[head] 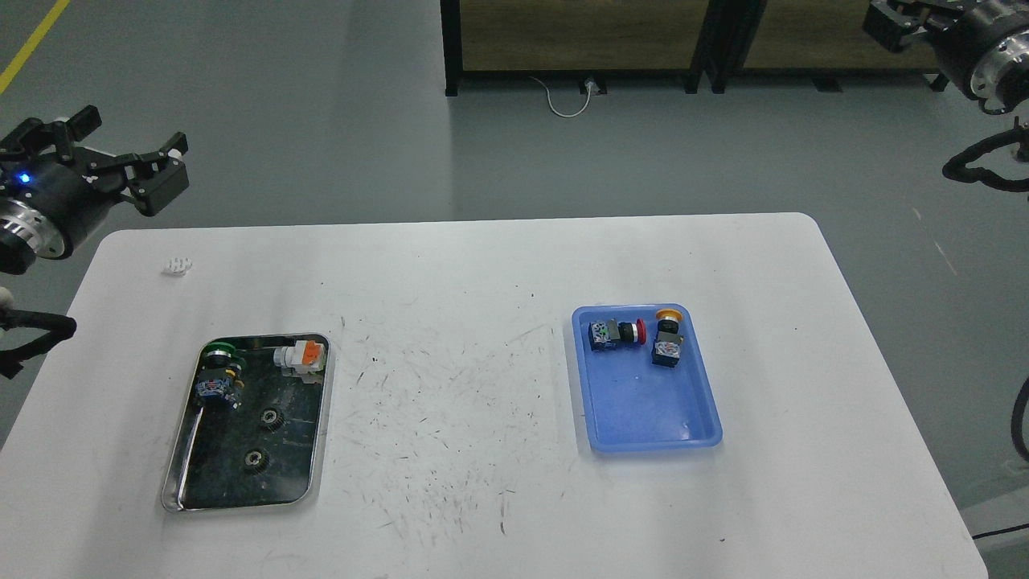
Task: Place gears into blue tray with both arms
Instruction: 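Move the left gripper toward the metal tray with the circuit board, then lower the left gripper onto the black gear on the circuit board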
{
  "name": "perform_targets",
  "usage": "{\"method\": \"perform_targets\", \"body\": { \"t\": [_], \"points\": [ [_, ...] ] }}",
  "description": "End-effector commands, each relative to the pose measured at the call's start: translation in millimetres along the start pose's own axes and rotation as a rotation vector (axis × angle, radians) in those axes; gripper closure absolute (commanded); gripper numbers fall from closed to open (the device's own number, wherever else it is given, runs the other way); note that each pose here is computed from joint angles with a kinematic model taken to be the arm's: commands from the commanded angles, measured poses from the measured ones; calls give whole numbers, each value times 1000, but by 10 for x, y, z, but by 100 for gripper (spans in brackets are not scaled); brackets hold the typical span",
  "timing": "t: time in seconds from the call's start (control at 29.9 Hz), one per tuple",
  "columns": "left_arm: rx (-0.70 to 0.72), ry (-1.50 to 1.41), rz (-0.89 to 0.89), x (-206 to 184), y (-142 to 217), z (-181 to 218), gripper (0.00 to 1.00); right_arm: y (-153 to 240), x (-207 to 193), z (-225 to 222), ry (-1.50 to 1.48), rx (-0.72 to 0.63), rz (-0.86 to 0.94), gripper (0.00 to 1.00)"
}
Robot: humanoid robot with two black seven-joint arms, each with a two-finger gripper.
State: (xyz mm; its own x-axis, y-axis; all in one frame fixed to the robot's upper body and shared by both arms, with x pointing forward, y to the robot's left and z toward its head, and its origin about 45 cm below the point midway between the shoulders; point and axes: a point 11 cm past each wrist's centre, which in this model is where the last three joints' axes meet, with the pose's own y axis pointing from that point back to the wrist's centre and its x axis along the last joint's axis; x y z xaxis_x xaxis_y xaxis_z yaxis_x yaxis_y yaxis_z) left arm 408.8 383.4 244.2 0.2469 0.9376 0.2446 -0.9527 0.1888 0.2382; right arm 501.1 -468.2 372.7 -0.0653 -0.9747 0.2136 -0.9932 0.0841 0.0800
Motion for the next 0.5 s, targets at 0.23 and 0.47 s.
{"method": "perform_targets", "body": {
  "t": [0.23,0.47],
  "points": [
    [30,-14,-167,-452,424,-478,1,-3,31,-35,36,-10,6,0],
    [53,-8,-251,-711,664,-731,1,-40,-51,-32,31,-9,1,0]
  ]
}}
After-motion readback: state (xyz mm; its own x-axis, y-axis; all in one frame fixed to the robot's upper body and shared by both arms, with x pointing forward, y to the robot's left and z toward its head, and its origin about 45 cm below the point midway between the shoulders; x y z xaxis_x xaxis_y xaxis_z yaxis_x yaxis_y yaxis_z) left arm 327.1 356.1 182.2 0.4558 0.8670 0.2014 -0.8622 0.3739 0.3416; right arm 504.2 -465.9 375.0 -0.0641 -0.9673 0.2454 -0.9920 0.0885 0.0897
